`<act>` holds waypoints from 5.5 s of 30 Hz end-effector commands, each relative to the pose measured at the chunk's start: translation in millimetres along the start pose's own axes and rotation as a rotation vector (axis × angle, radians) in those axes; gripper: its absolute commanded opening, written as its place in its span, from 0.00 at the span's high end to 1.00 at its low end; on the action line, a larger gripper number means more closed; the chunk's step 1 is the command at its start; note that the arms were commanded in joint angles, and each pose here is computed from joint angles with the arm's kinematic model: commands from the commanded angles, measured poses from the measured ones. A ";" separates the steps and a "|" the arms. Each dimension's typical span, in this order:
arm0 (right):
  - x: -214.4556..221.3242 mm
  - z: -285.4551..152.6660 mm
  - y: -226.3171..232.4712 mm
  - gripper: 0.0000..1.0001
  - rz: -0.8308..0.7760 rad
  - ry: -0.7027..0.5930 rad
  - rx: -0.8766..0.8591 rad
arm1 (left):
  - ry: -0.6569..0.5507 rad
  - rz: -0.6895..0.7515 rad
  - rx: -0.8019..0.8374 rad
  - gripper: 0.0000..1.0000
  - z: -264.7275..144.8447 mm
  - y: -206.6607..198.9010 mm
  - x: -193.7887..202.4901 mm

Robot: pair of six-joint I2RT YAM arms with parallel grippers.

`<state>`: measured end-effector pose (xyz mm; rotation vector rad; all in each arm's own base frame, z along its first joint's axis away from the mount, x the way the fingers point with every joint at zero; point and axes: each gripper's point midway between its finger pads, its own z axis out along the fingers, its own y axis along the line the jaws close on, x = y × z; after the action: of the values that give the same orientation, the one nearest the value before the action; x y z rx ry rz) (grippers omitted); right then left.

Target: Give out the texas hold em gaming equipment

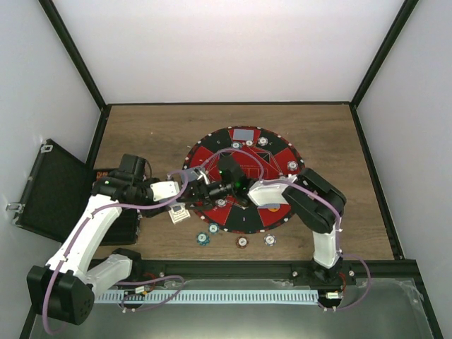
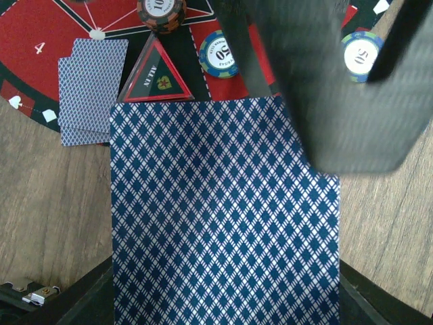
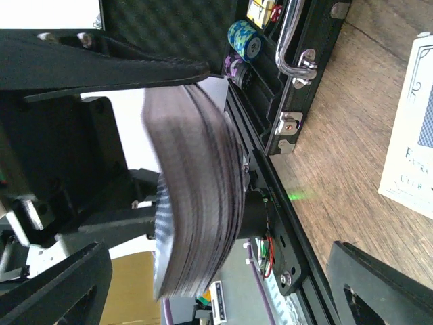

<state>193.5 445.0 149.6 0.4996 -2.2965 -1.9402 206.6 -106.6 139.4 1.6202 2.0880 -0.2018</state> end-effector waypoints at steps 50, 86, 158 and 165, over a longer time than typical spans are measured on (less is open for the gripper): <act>-26.8 -22.7 16.1 0.87 -0.011 -0.086 -0.067 | -0.039 0.023 -0.031 0.76 -8.8 0.0 -6.1; -268.5 -247.6 -151.7 0.96 0.137 -0.465 0.226 | -0.024 0.017 -0.024 0.76 -10.9 -0.4 -5.0; -1.1 17.7 26.0 0.19 -0.023 -0.024 -0.017 | -0.087 -0.029 0.001 0.76 -9.1 0.9 -18.2; -9.7 30.9 21.9 0.20 -0.005 -0.008 -0.046 | -0.080 -0.031 0.005 0.76 -7.7 -0.6 -15.9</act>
<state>186.6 465.8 149.5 0.4449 -2.3122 -1.9226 202.6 -112.6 145.0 1.5681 2.0963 -0.2621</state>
